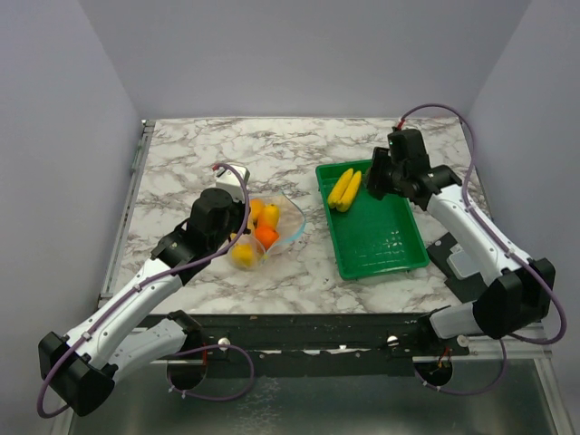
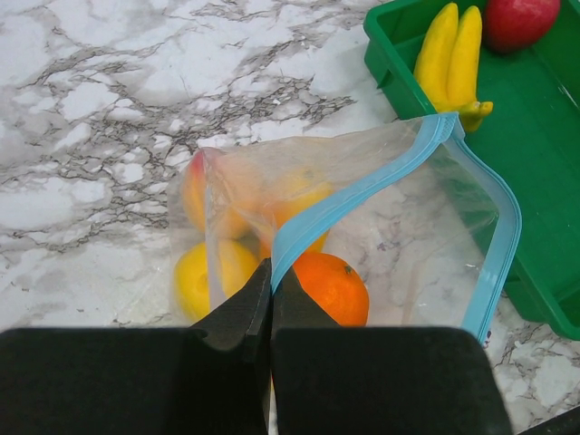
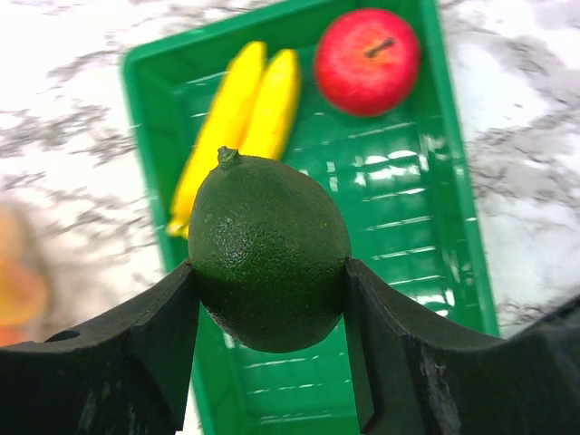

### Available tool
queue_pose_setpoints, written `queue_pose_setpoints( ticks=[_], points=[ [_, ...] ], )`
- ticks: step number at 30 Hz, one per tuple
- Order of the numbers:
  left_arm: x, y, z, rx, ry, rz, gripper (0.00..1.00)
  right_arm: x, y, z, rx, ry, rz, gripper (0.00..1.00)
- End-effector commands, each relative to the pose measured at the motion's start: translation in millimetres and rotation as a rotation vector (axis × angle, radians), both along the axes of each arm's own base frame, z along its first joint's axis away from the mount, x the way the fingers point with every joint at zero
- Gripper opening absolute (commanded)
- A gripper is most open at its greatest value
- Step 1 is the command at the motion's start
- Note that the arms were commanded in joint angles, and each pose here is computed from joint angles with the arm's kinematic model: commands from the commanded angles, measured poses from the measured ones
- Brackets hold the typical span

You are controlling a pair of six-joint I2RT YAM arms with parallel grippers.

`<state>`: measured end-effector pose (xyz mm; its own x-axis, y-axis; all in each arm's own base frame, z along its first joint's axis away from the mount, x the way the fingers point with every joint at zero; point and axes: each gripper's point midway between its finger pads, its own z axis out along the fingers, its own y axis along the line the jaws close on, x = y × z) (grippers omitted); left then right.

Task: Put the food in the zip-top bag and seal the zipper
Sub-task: Pick up the fake fruit from the bin, then place the fake fruit in the zipper food storage bag.

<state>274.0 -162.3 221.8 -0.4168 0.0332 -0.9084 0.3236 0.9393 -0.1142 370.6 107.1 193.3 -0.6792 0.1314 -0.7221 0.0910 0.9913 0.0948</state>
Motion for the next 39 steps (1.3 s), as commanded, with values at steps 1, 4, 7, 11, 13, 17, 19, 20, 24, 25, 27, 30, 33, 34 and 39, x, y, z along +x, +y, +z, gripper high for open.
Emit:
queue_pose_setpoints(
  ticks=[1, 4, 7, 11, 13, 17, 19, 20, 24, 25, 27, 30, 33, 34, 39],
  points=[
    [1.1, -3.1, 2.0, -0.011, -0.009, -0.016, 0.00, -17.9, 42.7, 37.1, 0.221, -0.060, 0.189, 0.36],
    [1.1, -3.1, 1.8, -0.011, -0.009, -0.015, 0.00, -32.3, 64.4, 55.8, 0.331, -0.071, 0.290, 0.34],
    [0.9, -2.6, 2.0, -0.012, -0.010, -0.014, 0.00, -45.6, 81.4, 73.0, 0.412, -0.090, 0.370, 0.34],
    [0.7, -1.8, 2.7, -0.012, -0.012, -0.011, 0.00, -62.3, 98.6, 94.8, 0.498, -0.115, 0.459, 0.34],
    [0.5, -1.4, 2.6, -0.011, -0.013, -0.010, 0.00, -69.5, 105.6, 102.9, 0.529, -0.125, 0.495, 0.34],
    [0.4, -0.8, 2.5, -0.011, -0.013, -0.008, 0.00, -84.5, 122.0, 115.4, 0.585, -0.135, 0.572, 0.33],
    [0.2, -0.5, 2.1, -0.011, -0.013, -0.007, 0.00, -90.9, 129.8, 119.1, 0.602, -0.133, 0.605, 0.33],
    [0.4, -0.2, 2.4, -0.011, -0.014, -0.006, 0.00, -93.7, 133.7, 121.0, 0.607, -0.134, 0.619, 0.33],
    [0.4, -0.5, 2.8, -0.011, -0.015, -0.007, 0.00, -106.4, 153.0, 126.9, 0.624, -0.132, 0.683, 0.33],
    [0.3, -0.4, 2.4, -0.010, -0.014, -0.006, 0.00, -108.9, 158.2, 127.3, 0.627, -0.129, 0.699, 0.33],
    [0.4, -0.1, 2.8, -0.011, -0.015, -0.005, 0.00, -116.5, 170.7, 126.1, 0.627, -0.115, 0.738, 0.33],
    [0.5, 0.2, 2.1, -0.010, -0.013, -0.004, 0.00, -121.3, 185.7, 120.8, 0.613, -0.093, 0.764, 0.33],
    [0.2, -0.2, 1.5, -0.009, -0.013, -0.005, 0.00, -125.3, 201.9, 114.1, 0.581, -0.080, 0.790, 0.33],
    [0.5, -0.2, 1.4, -0.008, -0.013, -0.005, 0.00, -127.0, 207.8, 112.1, 0.569, -0.075, 0.798, 0.33],
    [0.8, -0.3, 0.7, -0.006, -0.010, -0.005, 0.00, -128.9, 236.4, 91.3, 0.476, -0.037, 0.817, 0.33]
  ],
)
